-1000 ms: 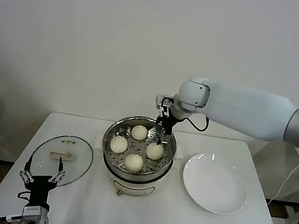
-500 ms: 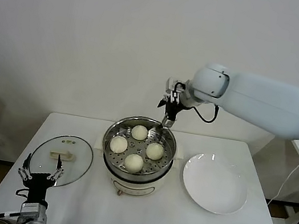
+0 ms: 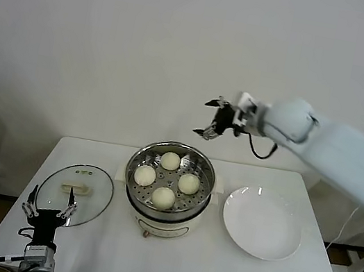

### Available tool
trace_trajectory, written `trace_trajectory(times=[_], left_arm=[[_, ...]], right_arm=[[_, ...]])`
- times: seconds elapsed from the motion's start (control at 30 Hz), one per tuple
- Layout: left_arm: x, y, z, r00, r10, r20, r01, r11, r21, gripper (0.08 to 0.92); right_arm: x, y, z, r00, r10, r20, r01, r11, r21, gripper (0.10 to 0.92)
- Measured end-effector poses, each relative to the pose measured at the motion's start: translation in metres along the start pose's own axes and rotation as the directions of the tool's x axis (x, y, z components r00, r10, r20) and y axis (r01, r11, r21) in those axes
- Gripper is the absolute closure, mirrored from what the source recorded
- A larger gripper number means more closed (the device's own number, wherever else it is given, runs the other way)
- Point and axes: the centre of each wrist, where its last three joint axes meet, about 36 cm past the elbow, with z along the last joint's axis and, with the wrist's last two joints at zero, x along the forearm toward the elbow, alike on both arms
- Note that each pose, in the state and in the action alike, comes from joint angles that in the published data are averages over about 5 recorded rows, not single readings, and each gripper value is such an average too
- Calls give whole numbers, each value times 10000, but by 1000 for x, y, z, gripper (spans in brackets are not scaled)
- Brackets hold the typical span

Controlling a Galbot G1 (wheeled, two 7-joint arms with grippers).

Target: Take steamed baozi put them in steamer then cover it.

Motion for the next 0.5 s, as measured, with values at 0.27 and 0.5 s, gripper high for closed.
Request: trace_trajectory(times=[0.27, 0.5], left_arm=[[-1, 2, 7, 9997, 188, 152, -186, 9997, -147, 177], [-4, 6, 15, 9991, 236, 347, -221, 9988, -427, 177]], right_arm=[[49, 25, 57, 9533, 2684, 1388, -2461, 9562, -1587, 199], [93, 46, 112, 8558, 4814, 1893, -4122, 8557, -3129, 200]])
